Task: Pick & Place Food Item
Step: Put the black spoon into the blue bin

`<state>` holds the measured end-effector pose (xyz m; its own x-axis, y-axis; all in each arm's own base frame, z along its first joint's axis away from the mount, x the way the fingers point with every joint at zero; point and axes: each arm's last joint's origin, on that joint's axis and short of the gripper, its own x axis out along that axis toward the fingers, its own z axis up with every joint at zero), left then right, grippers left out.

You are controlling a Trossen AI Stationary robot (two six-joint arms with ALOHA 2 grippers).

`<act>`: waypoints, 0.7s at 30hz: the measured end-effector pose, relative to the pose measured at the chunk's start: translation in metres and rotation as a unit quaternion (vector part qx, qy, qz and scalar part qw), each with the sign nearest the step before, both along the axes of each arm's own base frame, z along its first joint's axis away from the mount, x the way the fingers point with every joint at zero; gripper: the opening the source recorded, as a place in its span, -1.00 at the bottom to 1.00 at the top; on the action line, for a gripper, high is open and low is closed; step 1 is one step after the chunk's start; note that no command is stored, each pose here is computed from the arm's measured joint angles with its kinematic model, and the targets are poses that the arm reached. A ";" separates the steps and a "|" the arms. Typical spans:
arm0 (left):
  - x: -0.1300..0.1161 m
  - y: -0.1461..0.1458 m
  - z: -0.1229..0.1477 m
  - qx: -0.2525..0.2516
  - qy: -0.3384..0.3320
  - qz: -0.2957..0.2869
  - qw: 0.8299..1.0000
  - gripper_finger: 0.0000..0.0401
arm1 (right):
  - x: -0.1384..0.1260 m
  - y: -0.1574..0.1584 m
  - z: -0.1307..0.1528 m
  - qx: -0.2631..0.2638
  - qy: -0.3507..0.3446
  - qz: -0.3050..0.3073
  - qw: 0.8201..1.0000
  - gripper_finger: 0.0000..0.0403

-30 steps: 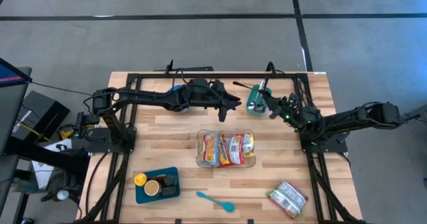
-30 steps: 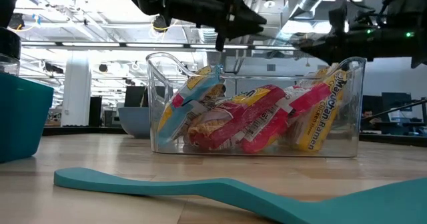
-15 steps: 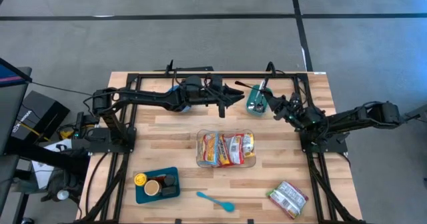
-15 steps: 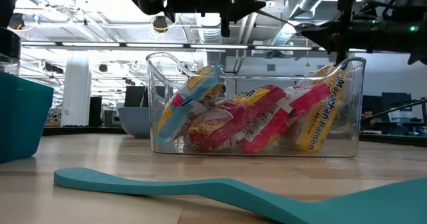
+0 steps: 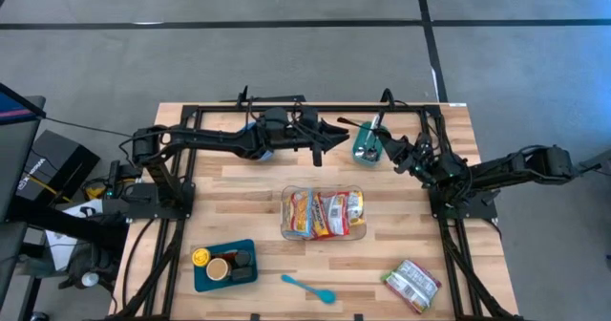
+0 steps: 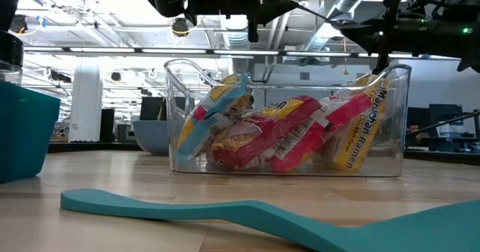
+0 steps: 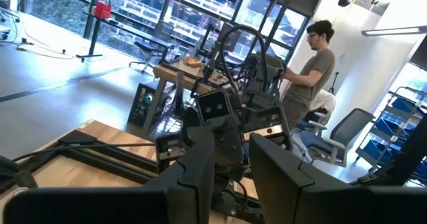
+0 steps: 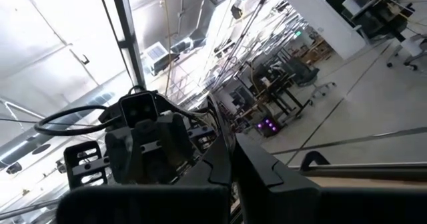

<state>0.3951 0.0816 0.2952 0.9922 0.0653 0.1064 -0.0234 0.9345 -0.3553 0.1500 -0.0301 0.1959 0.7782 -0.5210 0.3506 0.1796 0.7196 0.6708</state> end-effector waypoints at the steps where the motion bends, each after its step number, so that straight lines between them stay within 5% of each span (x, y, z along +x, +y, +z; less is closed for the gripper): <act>1: 0.000 0.000 0.000 0.000 0.000 0.001 1.000 -0.55 | 0.000 0.000 0.000 0.000 0.000 0.000 1.000 -0.99; 21: -0.003 0.015 0.000 -0.008 0.001 0.035 0.999 -0.55 | 0.002 0.000 -0.004 -0.001 0.022 0.010 1.000 -0.99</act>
